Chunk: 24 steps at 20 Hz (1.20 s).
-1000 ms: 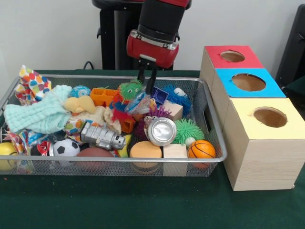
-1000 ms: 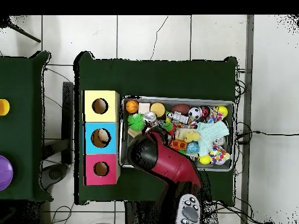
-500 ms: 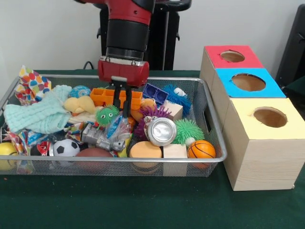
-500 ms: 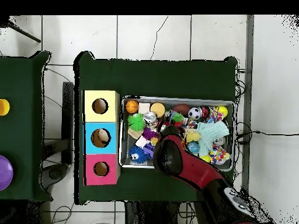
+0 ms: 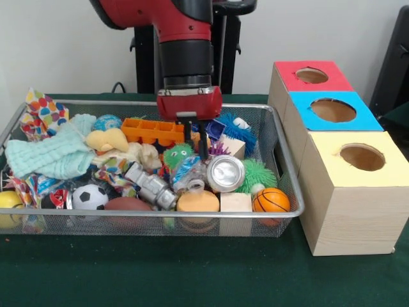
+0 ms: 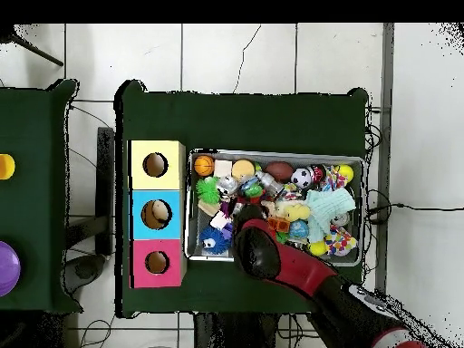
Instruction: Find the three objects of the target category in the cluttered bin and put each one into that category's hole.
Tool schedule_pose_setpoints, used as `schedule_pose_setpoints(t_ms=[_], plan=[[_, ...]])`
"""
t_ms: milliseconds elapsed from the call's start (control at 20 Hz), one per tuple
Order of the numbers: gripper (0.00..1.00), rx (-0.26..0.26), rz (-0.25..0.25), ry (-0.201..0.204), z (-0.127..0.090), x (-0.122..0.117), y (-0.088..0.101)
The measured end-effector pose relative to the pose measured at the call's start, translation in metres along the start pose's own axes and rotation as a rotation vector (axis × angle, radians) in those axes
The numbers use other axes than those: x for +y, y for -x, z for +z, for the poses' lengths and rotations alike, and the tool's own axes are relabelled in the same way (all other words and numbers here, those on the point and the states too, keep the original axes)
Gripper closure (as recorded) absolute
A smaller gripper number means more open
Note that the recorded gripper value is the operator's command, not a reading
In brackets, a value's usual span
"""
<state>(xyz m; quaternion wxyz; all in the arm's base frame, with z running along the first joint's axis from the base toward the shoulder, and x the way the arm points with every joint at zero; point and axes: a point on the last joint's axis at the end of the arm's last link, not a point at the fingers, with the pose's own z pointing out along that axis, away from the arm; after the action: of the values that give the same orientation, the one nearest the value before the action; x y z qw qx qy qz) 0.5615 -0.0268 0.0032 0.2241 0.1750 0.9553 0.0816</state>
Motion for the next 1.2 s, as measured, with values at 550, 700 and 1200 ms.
schedule_pose_setpoints(t_ms=[550, 700, 1200], plan=[[1.0, 0.055, 0.037, 0.101, 0.005, 0.012, -0.024], [1.0, 0.048, 0.031, 0.114, 0.0, 0.013, -0.021], [0.0, 0.049, -0.03, 0.126, -0.017, 0.032, -0.027]])
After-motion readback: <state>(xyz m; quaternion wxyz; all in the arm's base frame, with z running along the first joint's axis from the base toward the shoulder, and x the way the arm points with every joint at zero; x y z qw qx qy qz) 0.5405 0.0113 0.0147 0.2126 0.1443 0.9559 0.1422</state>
